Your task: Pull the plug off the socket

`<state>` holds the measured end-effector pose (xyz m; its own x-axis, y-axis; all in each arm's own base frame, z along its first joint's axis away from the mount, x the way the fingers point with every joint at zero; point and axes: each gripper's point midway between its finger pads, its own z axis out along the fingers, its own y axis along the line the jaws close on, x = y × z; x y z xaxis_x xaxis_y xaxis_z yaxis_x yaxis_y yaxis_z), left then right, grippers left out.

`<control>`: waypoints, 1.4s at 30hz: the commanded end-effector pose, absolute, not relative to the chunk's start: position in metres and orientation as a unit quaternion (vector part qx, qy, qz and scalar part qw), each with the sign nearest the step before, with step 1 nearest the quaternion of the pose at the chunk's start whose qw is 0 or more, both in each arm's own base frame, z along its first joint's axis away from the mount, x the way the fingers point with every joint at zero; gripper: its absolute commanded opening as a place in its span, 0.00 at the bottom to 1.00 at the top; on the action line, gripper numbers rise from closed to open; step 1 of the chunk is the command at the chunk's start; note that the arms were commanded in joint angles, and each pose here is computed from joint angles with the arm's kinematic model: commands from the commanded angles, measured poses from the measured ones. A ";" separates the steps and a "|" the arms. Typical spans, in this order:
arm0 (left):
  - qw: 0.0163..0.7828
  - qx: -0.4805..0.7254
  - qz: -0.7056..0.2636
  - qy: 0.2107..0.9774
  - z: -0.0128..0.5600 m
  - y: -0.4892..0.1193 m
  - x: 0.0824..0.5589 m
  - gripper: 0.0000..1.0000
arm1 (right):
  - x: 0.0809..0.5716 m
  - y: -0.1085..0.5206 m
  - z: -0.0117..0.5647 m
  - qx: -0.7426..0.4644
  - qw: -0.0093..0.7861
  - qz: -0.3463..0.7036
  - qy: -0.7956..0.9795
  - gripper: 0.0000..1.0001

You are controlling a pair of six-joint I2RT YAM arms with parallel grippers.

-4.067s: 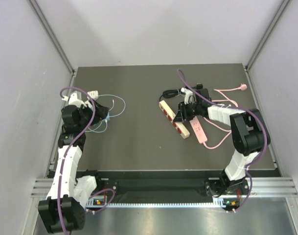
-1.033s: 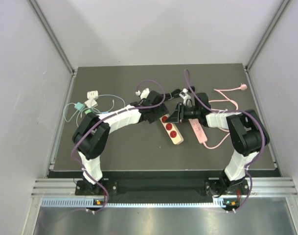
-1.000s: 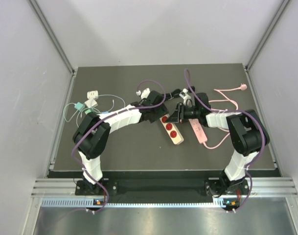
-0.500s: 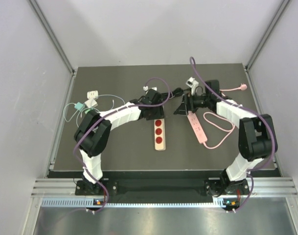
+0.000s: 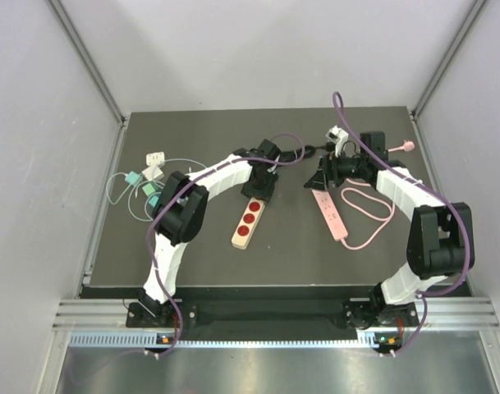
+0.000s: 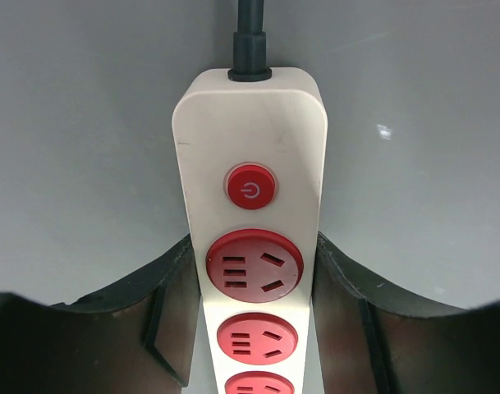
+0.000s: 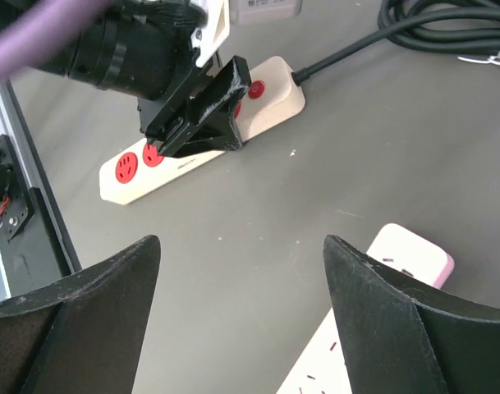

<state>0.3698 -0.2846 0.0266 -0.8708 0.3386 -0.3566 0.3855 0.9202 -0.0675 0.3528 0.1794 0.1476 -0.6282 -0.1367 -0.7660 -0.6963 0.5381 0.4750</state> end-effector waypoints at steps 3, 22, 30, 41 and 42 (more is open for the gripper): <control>0.186 0.226 0.047 0.955 0.024 -0.256 0.382 0.23 | 0.357 0.169 0.168 -0.271 0.381 0.396 0.790 0.80; 0.263 0.218 0.014 0.940 0.075 -0.278 0.389 0.90 | 0.361 0.150 0.178 -0.253 0.402 0.387 0.791 0.80; 0.333 0.207 -0.136 0.910 0.150 -0.305 0.377 0.98 | 0.370 0.127 0.197 -0.269 0.450 0.311 0.792 0.87; 0.472 0.060 -0.251 0.843 0.230 -0.183 0.352 0.99 | 0.387 0.029 0.263 -0.197 0.586 0.150 0.772 1.00; 0.480 0.029 -0.226 0.847 0.219 -0.155 0.352 0.99 | 0.385 0.018 0.273 -0.179 0.601 0.142 0.766 1.00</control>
